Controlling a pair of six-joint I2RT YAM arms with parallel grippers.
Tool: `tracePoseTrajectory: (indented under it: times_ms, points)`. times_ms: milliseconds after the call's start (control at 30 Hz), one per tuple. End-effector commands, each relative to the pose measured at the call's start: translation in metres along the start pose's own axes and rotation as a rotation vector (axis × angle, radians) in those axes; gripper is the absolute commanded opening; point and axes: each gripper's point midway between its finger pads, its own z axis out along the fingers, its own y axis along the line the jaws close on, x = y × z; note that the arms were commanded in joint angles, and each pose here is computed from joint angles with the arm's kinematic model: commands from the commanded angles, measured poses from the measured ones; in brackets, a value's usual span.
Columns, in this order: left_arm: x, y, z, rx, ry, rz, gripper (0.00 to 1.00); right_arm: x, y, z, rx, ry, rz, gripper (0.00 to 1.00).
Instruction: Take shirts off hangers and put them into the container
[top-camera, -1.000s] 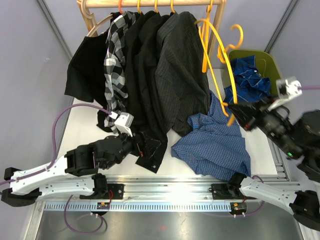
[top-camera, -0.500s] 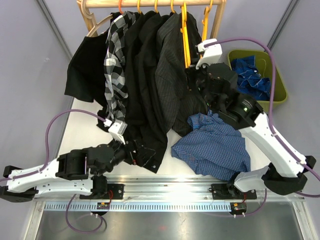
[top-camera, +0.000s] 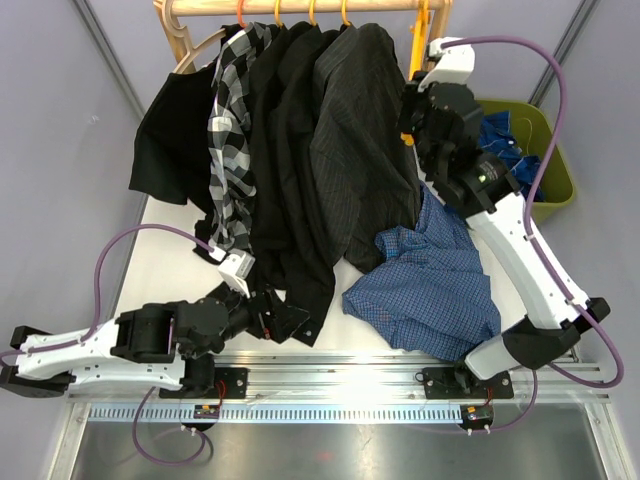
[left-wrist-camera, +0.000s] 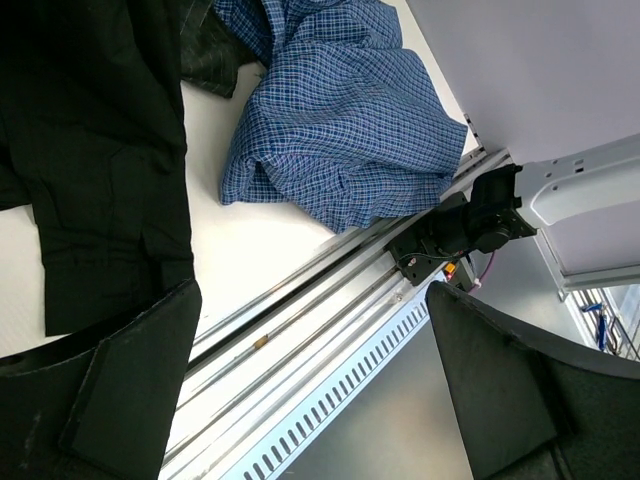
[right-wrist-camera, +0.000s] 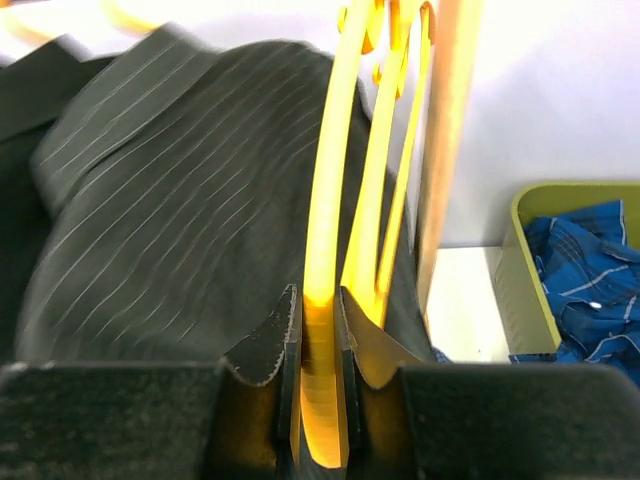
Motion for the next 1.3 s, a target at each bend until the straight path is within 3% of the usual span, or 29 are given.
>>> tracePoseTrajectory:
  times_ms: [0,467,967,1267]
  points:
    - [-0.011,-0.007,0.0,0.01,-0.05,-0.041,0.99,-0.023,-0.013,0.016,-0.009,-0.026,0.134,0.0]
    - [-0.006,-0.016,0.011,0.0,-0.037,-0.014,0.99,-0.007,0.031,-0.003,-0.364,0.132,0.098,0.0]
    - [-0.008,-0.014,0.008,0.001,-0.05,-0.025,0.99,0.034,-0.007,0.006,-0.13,0.266,0.071,0.0]
    - [-0.005,-0.014,0.008,0.0,-0.044,-0.034,0.99,0.003,-0.005,0.03,-0.104,0.142,0.081,0.0]
